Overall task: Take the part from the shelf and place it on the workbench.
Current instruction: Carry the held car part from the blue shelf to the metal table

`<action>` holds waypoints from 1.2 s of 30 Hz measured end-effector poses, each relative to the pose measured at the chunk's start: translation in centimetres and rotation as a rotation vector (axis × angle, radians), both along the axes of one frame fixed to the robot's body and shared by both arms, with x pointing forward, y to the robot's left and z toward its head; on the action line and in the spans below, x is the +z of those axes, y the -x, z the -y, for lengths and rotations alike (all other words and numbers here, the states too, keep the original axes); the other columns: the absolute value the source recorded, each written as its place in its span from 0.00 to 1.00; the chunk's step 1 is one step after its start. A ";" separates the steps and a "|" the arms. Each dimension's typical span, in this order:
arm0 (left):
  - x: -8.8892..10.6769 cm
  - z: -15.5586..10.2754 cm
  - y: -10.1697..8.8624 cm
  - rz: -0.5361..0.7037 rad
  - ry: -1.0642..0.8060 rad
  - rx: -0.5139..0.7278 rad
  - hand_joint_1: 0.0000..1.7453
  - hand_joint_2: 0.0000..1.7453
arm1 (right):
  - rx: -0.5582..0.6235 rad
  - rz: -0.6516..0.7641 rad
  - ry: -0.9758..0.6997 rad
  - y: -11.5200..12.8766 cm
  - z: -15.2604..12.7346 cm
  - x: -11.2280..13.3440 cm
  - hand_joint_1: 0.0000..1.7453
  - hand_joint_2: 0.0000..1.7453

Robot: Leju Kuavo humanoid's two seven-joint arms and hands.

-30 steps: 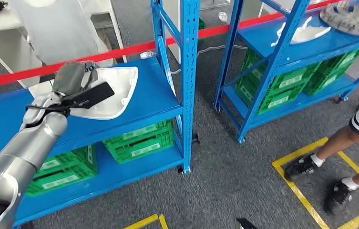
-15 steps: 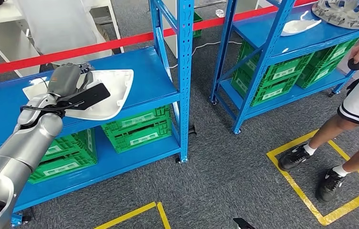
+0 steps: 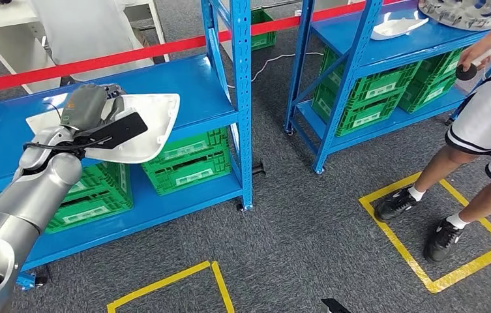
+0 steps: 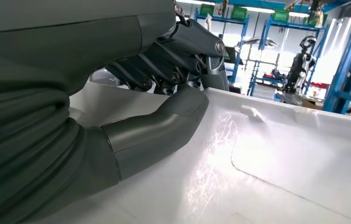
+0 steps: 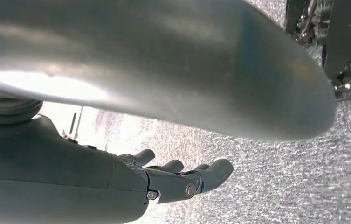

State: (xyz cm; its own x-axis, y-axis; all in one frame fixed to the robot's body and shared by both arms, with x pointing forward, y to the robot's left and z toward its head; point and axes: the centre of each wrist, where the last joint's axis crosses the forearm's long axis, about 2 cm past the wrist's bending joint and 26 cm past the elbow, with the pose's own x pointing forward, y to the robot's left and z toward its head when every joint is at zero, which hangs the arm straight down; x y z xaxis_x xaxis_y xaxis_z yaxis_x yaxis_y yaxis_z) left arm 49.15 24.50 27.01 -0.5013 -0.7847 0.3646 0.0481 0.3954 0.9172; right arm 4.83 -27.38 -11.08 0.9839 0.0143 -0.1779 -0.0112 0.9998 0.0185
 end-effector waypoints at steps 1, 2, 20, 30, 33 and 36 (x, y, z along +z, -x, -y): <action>0.1 0.0 0.0 0.002 0.000 0.000 1.00 1.00 | 0.000 0.000 0.000 0.0 0.0 0.0 0.00 0.00; 0.1 -0.1 0.0 0.003 -0.001 0.001 1.00 1.00 | 0.000 0.001 0.000 0.0 0.0 0.0 0.00 0.00; -0.2 -1.7 -0.1 0.009 -0.002 0.031 1.00 1.00 | 0.016 0.004 0.010 0.0 0.2 0.0 0.00 0.00; -0.3 -2.3 0.0 0.019 0.004 0.042 1.00 1.00 | 0.012 0.002 0.007 0.0 0.2 0.0 0.00 0.00; -0.2 -2.4 -0.1 0.024 0.007 0.044 1.00 1.00 | 0.012 0.001 0.005 0.1 0.1 0.0 0.00 0.00; -0.2 -2.3 -0.1 0.025 0.008 0.043 1.00 1.00 | 0.008 -0.003 0.002 0.3 0.0 0.0 0.00 0.00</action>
